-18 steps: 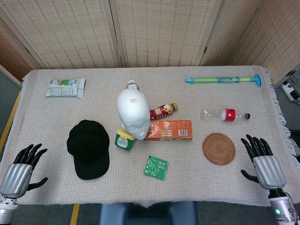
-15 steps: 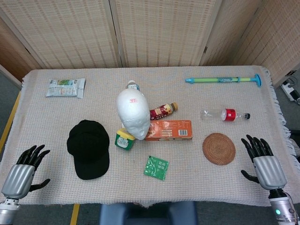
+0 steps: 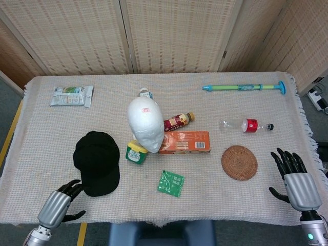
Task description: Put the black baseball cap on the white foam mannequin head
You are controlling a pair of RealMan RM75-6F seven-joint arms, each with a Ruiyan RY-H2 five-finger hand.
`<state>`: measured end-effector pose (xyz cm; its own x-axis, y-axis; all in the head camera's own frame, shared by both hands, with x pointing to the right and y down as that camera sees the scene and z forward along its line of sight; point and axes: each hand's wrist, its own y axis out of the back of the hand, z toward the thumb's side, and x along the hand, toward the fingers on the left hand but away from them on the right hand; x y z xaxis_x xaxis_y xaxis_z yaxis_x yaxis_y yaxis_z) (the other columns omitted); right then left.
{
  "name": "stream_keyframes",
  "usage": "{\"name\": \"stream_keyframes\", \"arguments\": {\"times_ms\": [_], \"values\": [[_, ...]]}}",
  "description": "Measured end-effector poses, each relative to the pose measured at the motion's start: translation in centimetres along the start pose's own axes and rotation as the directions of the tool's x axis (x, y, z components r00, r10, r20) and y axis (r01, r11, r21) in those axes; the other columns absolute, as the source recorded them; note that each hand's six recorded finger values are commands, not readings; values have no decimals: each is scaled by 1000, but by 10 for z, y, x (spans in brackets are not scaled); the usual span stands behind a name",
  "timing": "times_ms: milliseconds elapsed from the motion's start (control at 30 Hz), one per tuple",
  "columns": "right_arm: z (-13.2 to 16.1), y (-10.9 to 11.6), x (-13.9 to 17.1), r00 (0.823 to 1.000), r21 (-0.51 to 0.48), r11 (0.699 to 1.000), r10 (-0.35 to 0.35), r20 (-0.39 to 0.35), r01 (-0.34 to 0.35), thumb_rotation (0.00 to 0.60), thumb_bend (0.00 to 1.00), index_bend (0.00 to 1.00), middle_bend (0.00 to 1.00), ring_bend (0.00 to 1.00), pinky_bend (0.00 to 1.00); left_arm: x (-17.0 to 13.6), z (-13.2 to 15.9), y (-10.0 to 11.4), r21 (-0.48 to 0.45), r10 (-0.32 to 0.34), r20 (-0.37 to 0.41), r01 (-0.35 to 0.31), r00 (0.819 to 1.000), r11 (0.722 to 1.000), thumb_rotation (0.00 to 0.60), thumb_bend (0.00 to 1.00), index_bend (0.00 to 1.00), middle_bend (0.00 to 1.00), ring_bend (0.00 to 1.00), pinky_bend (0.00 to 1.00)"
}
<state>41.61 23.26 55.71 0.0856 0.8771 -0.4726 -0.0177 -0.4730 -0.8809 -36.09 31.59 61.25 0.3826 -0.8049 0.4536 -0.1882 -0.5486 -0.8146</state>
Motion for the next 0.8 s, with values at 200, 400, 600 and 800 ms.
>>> {"name": "stream_keyframes", "arguments": {"times_ms": [200, 400, 600, 800], "values": [[0, -7, -2, 1000, 13, 1000, 27, 4, -27, 600, 107, 0, 0, 0, 0, 9, 10, -41, 61, 22, 77, -27, 997, 998, 600, 134, 461, 643, 461, 641], [0, -9, -3, 999, 16, 999, 44, 7, -44, 600, 106, 0, 0, 0, 0, 25, 16, -60, 127, 120, 145, -139, 982, 982, 600, 172, 511, 891, 699, 751], [-3, -8, -5, 999, 14, 999, 43, 19, -43, 600, 106, 0, 0, 0, 0, 42, 18, -72, 169, 186, 187, -219, 964, 961, 600, 206, 531, 1000, 843, 877], [-5, -8, -6, 998, 9, 999, 48, 26, -48, 600, 106, 0, 0, 0, 0, 52, 14, -82, 197, 192, 173, -225, 966, 954, 600, 223, 535, 1000, 889, 922]]}}
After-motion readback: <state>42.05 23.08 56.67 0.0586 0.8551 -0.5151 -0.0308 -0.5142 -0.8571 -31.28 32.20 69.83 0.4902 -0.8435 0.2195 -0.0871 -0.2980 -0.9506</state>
